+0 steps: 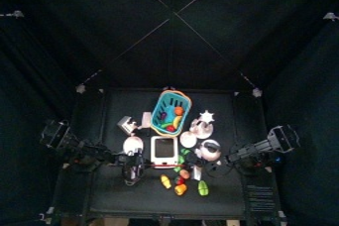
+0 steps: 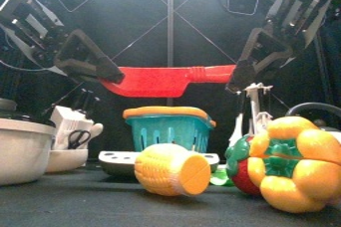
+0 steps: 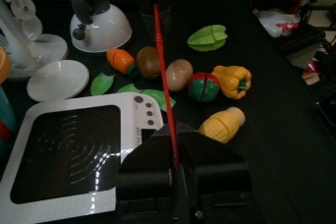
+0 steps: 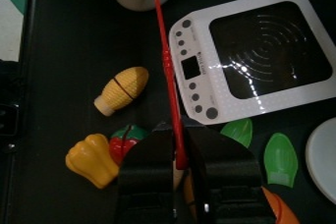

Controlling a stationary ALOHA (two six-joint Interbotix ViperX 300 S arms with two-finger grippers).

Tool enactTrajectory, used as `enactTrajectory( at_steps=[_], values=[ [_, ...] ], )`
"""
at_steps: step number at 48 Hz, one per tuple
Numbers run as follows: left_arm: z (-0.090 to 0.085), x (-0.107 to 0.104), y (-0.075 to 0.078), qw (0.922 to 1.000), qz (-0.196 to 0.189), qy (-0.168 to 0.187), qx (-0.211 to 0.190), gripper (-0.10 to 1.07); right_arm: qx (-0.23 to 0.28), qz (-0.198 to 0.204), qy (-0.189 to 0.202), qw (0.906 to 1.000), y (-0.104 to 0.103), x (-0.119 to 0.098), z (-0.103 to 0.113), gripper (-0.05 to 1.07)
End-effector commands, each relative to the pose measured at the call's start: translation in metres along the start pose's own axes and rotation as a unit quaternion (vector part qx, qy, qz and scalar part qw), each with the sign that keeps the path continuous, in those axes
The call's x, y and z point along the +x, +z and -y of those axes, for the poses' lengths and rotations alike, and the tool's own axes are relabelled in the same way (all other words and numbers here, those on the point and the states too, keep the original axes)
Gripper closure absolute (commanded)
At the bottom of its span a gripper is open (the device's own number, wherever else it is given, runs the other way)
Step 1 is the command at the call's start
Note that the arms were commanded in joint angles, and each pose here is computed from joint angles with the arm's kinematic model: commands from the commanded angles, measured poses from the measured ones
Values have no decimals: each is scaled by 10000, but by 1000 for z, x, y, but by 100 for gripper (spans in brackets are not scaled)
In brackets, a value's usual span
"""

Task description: Grab knife with other hand

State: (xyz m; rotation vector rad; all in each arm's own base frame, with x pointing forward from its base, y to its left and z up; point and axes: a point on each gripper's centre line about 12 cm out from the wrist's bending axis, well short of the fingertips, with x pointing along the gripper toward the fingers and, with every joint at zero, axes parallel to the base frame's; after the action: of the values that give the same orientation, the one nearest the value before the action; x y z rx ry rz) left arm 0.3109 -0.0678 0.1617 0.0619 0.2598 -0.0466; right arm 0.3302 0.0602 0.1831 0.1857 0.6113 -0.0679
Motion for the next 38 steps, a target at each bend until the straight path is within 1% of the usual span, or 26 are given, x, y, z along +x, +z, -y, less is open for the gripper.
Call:
enactTrajectory(
  at_steps=[1,11,17,25,32,38],
  values=[
    [1,8,32,9984,565,31,-28,61,2,311,-126,9994,20,-3,-1,82],
    [7,8,32,9984,563,-51,-1,61,-271,312,-391,9984,20,-6,-10,82],
    [12,9,31,9984,544,-119,12,61,-320,197,-567,9977,19,-8,-12,82],
    [13,11,27,9987,486,-125,45,61,-367,15,-588,9976,21,-7,-14,82],
    [13,11,26,9987,479,-148,87,61,-415,-165,-598,9972,18,-3,-14,82],
    [18,9,23,9980,473,-299,287,61,-362,-266,-530,9976,14,0,-15,83]
  ],
)
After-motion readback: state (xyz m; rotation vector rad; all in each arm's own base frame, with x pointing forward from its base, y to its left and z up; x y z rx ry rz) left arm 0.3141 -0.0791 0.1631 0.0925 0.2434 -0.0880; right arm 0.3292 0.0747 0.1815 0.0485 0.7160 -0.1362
